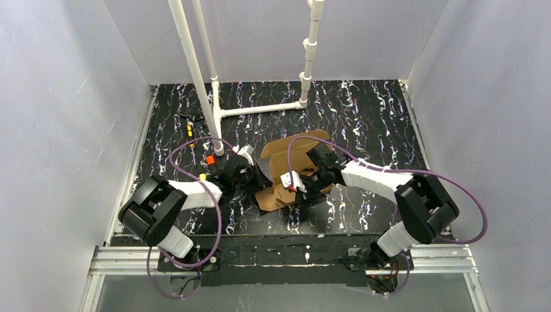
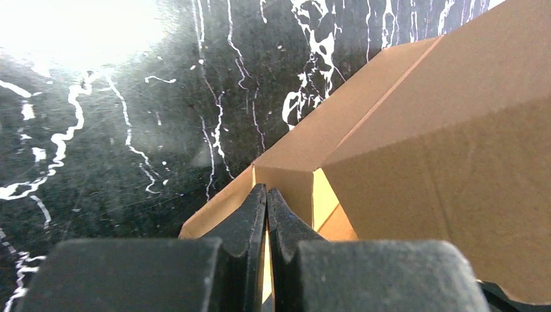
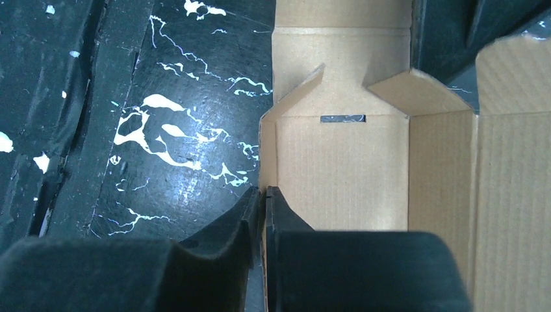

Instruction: Fold the paper box

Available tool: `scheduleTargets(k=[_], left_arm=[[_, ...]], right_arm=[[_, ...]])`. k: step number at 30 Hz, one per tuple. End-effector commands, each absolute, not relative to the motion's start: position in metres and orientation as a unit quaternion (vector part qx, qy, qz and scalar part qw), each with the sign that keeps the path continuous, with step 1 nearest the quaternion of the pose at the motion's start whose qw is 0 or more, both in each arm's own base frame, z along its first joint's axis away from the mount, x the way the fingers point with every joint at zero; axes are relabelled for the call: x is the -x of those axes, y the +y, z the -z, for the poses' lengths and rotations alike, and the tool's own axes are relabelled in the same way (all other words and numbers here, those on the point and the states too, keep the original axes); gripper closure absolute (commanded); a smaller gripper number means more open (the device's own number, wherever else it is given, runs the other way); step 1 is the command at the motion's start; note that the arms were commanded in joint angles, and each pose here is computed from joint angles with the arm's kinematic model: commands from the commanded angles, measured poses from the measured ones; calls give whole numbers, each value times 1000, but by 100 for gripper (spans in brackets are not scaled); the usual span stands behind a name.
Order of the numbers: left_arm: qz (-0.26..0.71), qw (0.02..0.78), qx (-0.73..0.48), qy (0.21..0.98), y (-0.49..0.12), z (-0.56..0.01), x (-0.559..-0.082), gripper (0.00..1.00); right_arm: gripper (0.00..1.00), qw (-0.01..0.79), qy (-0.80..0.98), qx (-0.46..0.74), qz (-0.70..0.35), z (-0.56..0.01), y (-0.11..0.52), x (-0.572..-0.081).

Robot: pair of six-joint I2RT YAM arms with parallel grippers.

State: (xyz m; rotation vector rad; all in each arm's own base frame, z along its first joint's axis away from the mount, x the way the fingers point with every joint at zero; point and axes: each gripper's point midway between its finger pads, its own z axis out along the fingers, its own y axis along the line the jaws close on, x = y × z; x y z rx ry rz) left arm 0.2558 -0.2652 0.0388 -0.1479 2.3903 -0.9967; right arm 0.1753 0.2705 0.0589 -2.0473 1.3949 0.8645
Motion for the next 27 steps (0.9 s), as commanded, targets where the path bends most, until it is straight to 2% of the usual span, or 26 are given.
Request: scheduleTargets(k=[1,10,27], left_arm=[[391,267,49,879,-280,-44,-254,100],[399,265,59,876,-283,-44,-254,100],[431,242,111,862,-299,-38,-265,98]], right_arm=[[84,248,507,761,-318,-50,273,-171],[89,242,508,763,-320,-46,274,-169],[93,230,507,767,-320,-40,276,-165]])
